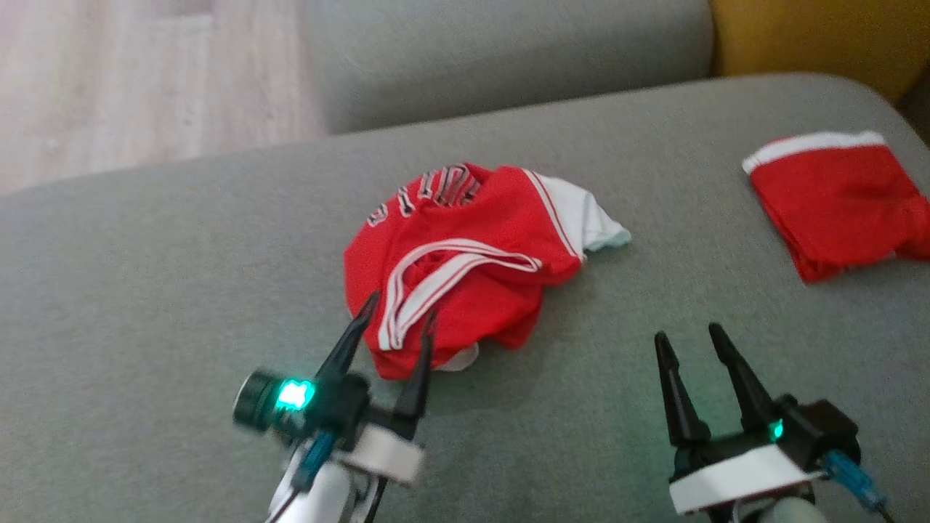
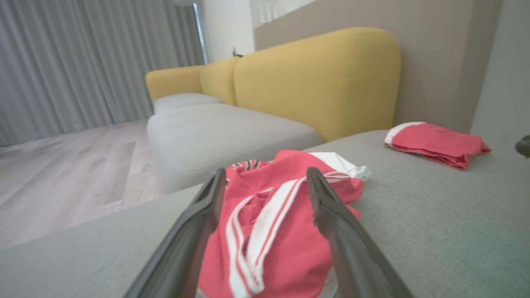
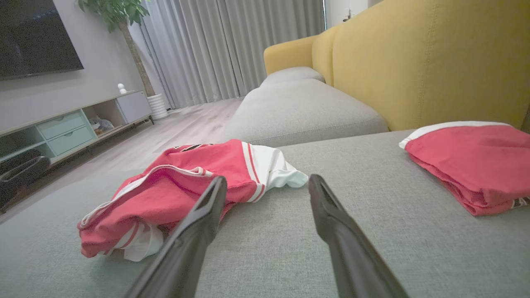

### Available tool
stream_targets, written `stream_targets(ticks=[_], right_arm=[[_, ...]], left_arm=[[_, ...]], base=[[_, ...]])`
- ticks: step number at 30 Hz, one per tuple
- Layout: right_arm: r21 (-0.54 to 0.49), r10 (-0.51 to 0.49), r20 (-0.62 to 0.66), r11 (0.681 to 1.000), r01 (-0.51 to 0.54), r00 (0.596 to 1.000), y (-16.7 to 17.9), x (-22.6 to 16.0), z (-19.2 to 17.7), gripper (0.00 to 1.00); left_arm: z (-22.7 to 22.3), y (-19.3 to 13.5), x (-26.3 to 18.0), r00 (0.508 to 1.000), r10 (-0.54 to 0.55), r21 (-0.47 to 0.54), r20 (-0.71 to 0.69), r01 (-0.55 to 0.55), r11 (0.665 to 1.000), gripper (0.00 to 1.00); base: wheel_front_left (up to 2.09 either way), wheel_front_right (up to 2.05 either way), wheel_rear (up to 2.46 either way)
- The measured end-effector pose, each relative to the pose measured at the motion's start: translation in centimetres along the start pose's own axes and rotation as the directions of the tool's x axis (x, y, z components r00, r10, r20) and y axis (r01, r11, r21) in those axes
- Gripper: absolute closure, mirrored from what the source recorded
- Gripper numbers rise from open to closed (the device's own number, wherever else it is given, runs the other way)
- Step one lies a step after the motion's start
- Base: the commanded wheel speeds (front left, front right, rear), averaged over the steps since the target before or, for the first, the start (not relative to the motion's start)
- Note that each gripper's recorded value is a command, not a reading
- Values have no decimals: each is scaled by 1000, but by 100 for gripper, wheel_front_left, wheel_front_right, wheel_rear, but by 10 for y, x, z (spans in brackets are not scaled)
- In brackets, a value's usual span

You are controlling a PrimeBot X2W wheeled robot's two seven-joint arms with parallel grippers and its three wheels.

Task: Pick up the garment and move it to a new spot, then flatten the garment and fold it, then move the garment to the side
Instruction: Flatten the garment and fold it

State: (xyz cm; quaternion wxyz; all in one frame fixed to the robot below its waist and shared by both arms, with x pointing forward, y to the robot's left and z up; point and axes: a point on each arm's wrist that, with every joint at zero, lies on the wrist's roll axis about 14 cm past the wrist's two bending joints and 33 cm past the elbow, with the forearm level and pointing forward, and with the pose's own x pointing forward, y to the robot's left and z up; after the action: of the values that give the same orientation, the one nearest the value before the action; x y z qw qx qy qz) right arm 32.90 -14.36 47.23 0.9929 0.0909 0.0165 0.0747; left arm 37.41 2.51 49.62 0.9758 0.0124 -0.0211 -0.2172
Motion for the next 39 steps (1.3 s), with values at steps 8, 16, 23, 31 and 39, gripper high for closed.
stream_targets(ticks=[8,16,23,31,39], right_arm=[[9,-78,-5,997,78,997,-25,8,1,0],[6,-182,-20,983,182,983,-52,-8,-2,0],[0,-254,-20,967,254,967,-69,-22,0,0],[10,-245,13,970,245,969,-65,-25,8,0],[21,-217,36,976,217,975,-55,-26,13,0]], left_arm=[[-8,-52,71,962,-265,77,-62,269,960,0],[-48,-93,96,882,-407,135,-238,445,885,0],[-71,-103,104,860,-402,164,-315,467,869,0],[-67,-94,101,868,-364,238,-338,453,859,100],[-41,-109,95,859,-416,268,-298,494,827,100]], base=[[0,0,0],[0,0,0],[0,0,0],[0,0,0],[0,0,0]])
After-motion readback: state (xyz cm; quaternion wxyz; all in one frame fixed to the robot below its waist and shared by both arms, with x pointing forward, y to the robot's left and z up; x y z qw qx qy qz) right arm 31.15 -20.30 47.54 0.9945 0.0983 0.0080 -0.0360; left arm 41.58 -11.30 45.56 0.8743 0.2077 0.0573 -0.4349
